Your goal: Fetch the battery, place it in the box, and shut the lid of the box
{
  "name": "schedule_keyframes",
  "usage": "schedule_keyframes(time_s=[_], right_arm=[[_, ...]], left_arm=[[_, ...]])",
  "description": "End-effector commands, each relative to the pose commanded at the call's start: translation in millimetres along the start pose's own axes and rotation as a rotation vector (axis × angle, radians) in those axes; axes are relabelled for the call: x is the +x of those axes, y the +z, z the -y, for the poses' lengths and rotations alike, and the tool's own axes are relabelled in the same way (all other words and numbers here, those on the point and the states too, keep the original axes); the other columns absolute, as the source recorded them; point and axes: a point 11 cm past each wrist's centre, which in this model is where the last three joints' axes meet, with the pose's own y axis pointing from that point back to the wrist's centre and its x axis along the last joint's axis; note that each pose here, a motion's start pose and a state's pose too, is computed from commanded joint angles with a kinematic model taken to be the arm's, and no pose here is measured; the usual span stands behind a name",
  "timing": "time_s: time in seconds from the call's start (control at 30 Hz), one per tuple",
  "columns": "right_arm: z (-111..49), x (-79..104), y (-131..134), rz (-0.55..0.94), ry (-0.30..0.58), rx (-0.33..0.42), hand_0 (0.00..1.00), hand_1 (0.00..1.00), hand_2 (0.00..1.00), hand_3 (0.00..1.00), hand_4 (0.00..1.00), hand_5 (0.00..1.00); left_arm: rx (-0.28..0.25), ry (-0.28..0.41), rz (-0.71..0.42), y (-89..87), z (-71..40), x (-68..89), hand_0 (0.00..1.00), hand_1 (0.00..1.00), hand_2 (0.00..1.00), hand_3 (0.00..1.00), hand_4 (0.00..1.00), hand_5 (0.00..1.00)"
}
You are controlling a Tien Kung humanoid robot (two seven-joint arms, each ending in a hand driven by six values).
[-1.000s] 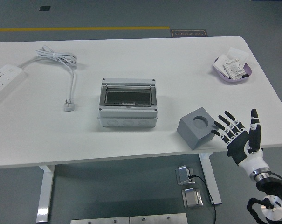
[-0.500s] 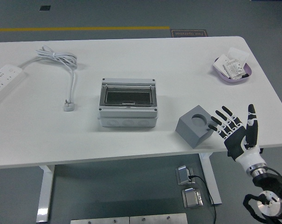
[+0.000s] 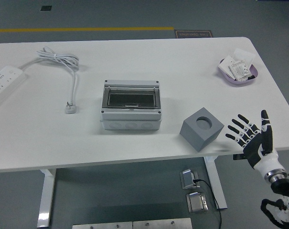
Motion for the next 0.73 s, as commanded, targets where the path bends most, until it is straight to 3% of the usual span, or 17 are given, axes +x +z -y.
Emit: schedule_keyframes(time_s=[0.07, 0.1, 0.47, 0.73], right_arm=[[-0.8, -2.6, 2, 0.007, -0.006, -0.004, 0.521, 0.664, 0.792, 0.823, 0.965, 0.998], [-1.0, -4.1, 3, 0.010, -0.010, -0.006, 0.394, 0.637, 0.787, 0.823, 0.957, 0.998], [-0.3, -20.6, 5, 0.019, -0.052, -0.010, 0.350, 0.611, 0.745, 0.823, 0.952, 0.998], [12.3, -38.8, 1, 0.013, -0.095, 0.008, 0.335, 0.610, 0.744, 0.825, 0.949, 0.998]], left_arm=[[-0.001, 0.000, 0.000, 0.5, 0.0, -0.3, 0.565, 0.676, 0.545, 0.573, 0.457, 0.174], [-0.002, -0.001, 0.000, 0.7, 0.0, -0.5, 0.565, 0.676, 0.545, 0.572, 0.455, 0.172], [-0.001, -0.002, 0.001, 0.6, 0.1, -1.4, 0.565, 0.675, 0.545, 0.571, 0.454, 0.170], [-0.007, -0.002, 0.000, 2.6, -0.1, -1.7, 0.565, 0.676, 0.545, 0.568, 0.454, 0.172]])
